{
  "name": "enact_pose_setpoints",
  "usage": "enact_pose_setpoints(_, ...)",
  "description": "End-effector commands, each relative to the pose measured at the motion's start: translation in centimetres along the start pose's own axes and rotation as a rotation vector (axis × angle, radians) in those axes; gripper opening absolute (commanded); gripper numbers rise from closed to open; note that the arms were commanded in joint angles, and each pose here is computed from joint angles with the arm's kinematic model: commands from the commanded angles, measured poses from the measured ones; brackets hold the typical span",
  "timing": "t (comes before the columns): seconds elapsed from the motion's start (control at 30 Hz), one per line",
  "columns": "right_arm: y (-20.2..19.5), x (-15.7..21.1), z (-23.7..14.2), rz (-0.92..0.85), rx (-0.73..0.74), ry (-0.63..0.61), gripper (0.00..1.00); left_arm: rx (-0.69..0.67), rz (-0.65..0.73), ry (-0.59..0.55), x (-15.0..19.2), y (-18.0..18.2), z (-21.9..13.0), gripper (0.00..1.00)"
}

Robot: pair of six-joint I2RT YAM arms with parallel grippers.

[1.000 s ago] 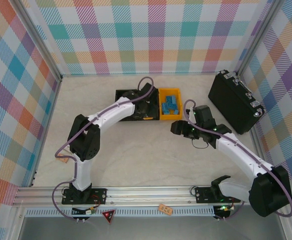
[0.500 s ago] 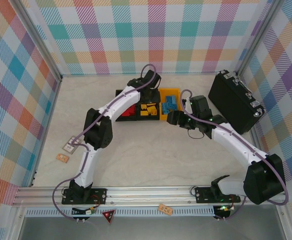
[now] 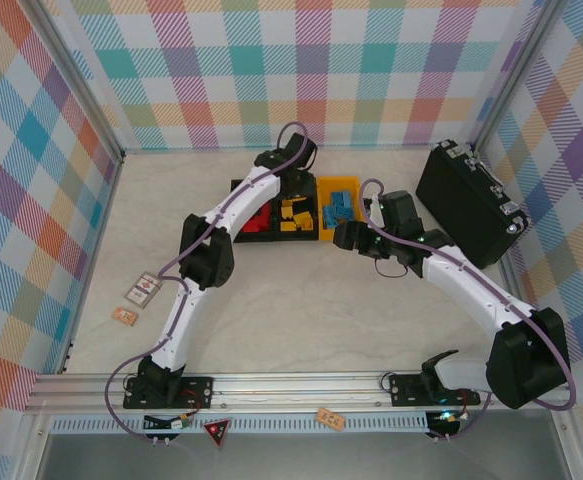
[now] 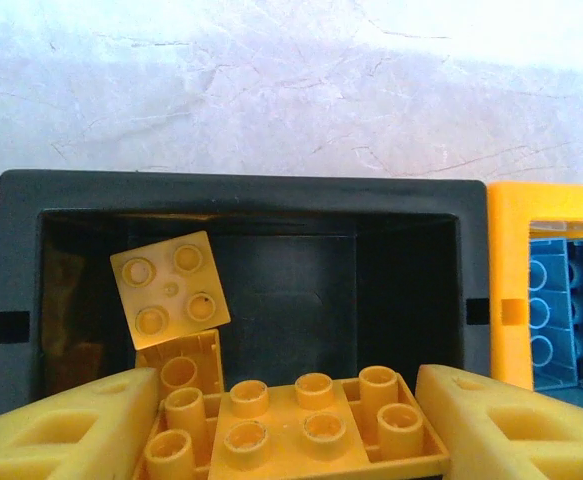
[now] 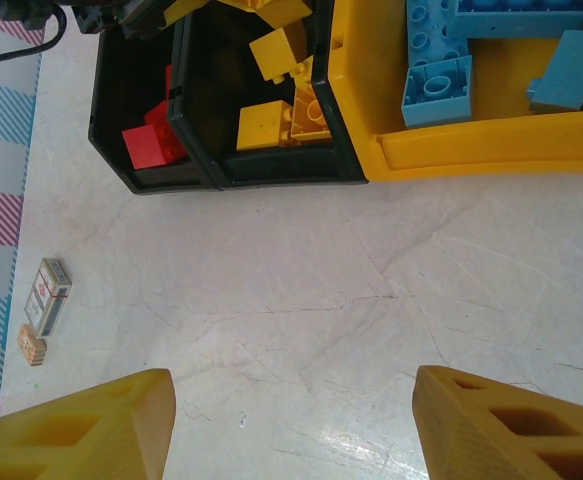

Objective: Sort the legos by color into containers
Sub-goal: Place the lego in the container.

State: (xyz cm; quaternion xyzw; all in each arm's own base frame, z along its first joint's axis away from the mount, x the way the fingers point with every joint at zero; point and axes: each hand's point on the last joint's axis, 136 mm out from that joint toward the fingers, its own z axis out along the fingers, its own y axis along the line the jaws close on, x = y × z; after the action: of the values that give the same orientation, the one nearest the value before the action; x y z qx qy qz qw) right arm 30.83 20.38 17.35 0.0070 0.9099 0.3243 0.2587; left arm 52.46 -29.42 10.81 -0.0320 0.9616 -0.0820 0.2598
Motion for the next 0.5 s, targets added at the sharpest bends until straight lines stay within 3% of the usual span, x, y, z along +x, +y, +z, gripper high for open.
enact_pose_setpoints(0.0,0.8,-0.5,-0.4,-0.031,-0.013,-0.018,0.64,0.014,0.002,0.009,-0.2,-0.1,-0.2,0.58)
enact_pose_setpoints(0.27,0.6,-0.4,-0.3,-0.029,-0.013,-0.015,0.64,0.021,0.005,0.02,0.0,-0.3,-0.3,0.72)
enact_pose_setpoints(0.47,0.6,-0.3,-0.4,-0.03,-0.009,-0.016,0.64,0.028,0.005,0.016,-0.1,-0.4,-1.2,0.75)
